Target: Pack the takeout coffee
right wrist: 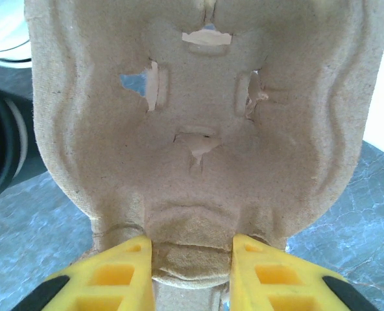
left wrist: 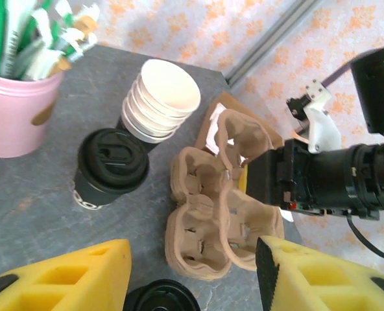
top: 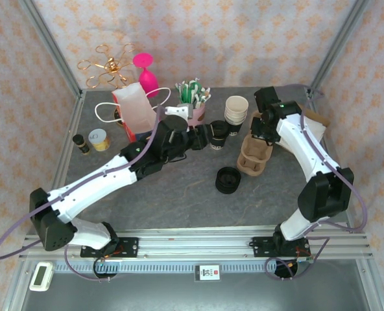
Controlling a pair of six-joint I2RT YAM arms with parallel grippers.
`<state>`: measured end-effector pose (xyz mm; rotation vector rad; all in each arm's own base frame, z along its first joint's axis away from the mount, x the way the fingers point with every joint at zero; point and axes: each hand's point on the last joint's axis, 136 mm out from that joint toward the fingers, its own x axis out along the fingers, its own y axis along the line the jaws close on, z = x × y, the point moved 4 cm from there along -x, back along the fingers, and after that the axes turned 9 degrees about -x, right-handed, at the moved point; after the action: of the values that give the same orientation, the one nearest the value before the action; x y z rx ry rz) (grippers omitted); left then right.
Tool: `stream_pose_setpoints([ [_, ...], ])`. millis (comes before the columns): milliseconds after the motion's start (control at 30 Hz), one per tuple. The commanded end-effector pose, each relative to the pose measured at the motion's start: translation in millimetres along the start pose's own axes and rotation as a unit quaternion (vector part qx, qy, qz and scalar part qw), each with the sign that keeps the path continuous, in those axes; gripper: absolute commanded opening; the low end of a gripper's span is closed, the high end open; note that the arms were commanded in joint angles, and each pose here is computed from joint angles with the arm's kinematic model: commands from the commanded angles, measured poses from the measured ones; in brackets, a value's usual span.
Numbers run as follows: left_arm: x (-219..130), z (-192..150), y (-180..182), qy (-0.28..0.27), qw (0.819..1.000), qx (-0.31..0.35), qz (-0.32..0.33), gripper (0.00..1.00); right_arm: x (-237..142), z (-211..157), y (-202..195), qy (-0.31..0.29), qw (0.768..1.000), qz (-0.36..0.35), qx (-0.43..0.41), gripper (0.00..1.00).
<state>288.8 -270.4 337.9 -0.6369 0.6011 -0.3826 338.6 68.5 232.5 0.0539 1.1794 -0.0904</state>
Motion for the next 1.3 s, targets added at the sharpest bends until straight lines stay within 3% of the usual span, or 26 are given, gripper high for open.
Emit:
stream_pose_setpoints([
  [0,-29,23,15,-0.031,0.997,0.029,0.057,0.56,-29,-1,7,-0.020,0.999,0.025,-0.001,0.28],
  [400,-116,81,64,-0.103,0.970,0.040,0.216,0.61,-74,-11,36,-0.051,0.993,0.097,-0.041,0.28],
  [600,-139,109,101,-0.109,0.955,0.028,0.273,0.64,-85,-16,56,-0.060,0.986,0.142,-0.063,0.28],
  [767,-124,122,132,-0.079,0.953,0.003,0.291,0.65,-92,-20,72,-0.064,0.980,0.169,-0.080,0.28],
  [900,-119,136,159,-0.094,0.939,-0.013,0.329,0.64,-95,-22,82,-0.064,0.976,0.187,-0.089,0.28],
  [1033,-97,135,173,-0.059,0.946,-0.033,0.318,0.63,-96,-22,85,-0.065,0.974,0.197,-0.092,0.28],
  [1200,-85,135,192,-0.042,0.935,-0.033,0.351,0.63,-99,-22,90,-0.067,0.970,0.211,-0.097,0.28],
  [1267,-76,130,195,-0.026,0.939,-0.033,0.341,0.62,-100,-22,93,-0.068,0.969,0.216,-0.099,0.28],
])
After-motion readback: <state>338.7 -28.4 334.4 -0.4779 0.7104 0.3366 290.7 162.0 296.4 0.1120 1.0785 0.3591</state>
